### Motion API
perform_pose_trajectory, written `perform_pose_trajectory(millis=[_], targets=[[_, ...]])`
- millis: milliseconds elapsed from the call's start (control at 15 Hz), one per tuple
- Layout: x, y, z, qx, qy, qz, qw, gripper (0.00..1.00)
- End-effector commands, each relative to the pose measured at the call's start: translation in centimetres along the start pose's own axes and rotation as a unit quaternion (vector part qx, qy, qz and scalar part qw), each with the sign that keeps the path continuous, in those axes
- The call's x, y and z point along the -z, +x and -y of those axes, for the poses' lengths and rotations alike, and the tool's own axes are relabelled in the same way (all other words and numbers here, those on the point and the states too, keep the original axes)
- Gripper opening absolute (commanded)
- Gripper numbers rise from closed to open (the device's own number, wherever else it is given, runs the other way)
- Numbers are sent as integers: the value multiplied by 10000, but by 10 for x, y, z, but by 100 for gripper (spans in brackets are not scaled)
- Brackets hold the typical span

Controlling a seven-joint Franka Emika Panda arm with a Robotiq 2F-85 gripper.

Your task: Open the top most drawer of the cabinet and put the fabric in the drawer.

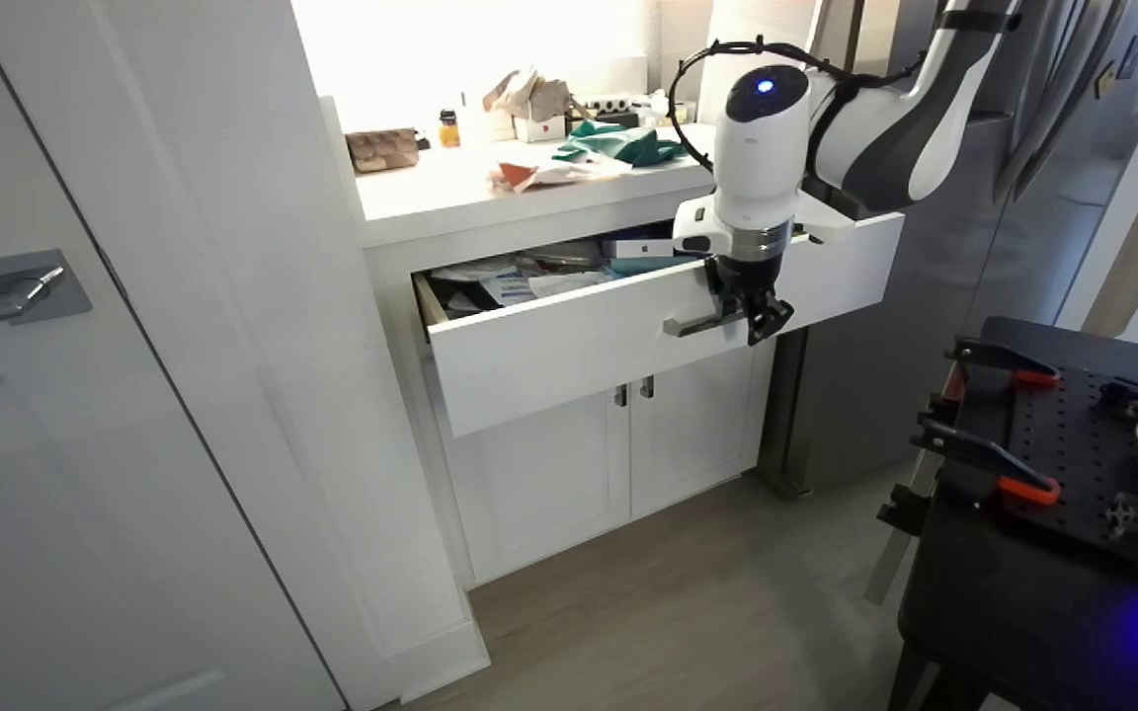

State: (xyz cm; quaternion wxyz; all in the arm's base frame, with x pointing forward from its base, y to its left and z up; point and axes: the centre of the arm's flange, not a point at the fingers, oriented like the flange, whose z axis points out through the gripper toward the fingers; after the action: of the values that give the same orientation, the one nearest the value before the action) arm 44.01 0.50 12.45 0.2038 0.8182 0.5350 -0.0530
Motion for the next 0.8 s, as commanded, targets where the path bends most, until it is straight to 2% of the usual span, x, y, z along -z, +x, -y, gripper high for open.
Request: perform_pose_trajectory(millis=[0, 333, 600, 733], targets=[[36, 11, 0, 335, -235, -562, 9976, 80], [55, 12, -6, 463, -657, -446, 9958, 80], [105, 28, -19, 700, -1259, -615, 9877, 80], [127, 30, -20, 751, -1416, -656, 9849, 80]])
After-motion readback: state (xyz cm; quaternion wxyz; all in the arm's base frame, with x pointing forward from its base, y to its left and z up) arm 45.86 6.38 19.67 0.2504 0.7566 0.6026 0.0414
